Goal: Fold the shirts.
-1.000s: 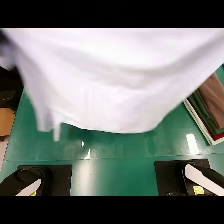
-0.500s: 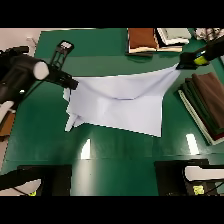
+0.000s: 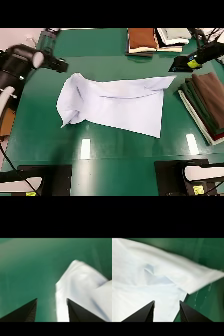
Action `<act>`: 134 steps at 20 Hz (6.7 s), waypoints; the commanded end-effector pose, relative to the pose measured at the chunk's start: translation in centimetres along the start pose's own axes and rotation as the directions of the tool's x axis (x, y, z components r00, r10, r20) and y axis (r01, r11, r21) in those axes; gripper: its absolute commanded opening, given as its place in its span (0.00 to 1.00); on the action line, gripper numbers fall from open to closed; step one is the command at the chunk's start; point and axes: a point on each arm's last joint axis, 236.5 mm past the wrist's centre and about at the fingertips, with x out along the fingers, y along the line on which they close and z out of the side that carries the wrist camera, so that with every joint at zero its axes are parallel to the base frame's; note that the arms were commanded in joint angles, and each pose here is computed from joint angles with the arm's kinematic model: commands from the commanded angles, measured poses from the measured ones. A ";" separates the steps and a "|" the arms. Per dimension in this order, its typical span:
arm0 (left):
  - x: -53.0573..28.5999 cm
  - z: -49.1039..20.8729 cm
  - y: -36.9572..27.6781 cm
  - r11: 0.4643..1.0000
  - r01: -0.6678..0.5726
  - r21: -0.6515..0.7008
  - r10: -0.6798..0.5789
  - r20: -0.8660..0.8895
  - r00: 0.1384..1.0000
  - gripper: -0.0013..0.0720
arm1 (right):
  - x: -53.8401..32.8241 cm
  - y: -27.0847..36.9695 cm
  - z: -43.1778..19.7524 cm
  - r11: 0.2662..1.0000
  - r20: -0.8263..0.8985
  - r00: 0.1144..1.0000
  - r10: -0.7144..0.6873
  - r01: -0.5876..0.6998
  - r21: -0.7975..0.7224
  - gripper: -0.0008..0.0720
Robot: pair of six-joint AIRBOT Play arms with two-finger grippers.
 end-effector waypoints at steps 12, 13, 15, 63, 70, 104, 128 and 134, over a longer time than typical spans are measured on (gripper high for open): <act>4.9 -22.8 1.1 0.806 0.096 -0.584 -0.392 -0.406 0.826 0.64 | -2.9 4.4 -0.6 0.995 0.031 0.999 0.028 -0.025 -0.100 0.52; 5.2 -22.3 0.2 0.786 0.130 -0.605 -0.421 -0.368 0.829 0.64 | -2.8 4.7 -0.7 0.994 0.029 0.999 0.031 -0.028 -0.106 0.52; 5.6 -21.3 -1.2 0.761 0.187 -0.622 -0.460 -0.313 0.831 0.64 | -2.8 4.7 -0.7 0.994 0.028 0.999 0.031 -0.028 -0.106 0.52; -48.1 6.8 4.8 0.965 0.245 -0.091 -0.069 0.814 0.577 0.06 | -32.2 10.4 -2.7 0.979 0.788 0.615 0.032 0.139 -0.149 0.04; -62.5 5.3 4.2 0.968 0.247 -0.054 -0.027 0.950 0.312 0.05 | -42.8 10.1 -4.6 0.946 0.889 0.441 -0.125 0.323 -0.027 0.04; 4.9 -13.8 -7.8 0.856 0.363 -0.368 -0.494 -0.373 0.786 0.06 | 7.5 -6.3 -6.3 0.989 -0.171 0.975 -0.144 0.148 0.010 0.04; -9.0 -34.6 -13.9 0.703 0.223 -0.675 -0.618 -0.425 0.661 0.75 | -0.2 -0.8 -9.1 0.994 0.049 0.993 -0.109 0.109 -0.001 0.60; -8.3 -33.1 -16.5 0.571 0.299 -0.765 -0.706 -0.271 0.655 0.75 | -0.4 -0.5 -9.4 0.995 0.042 0.994 -0.103 0.103 0.000 0.60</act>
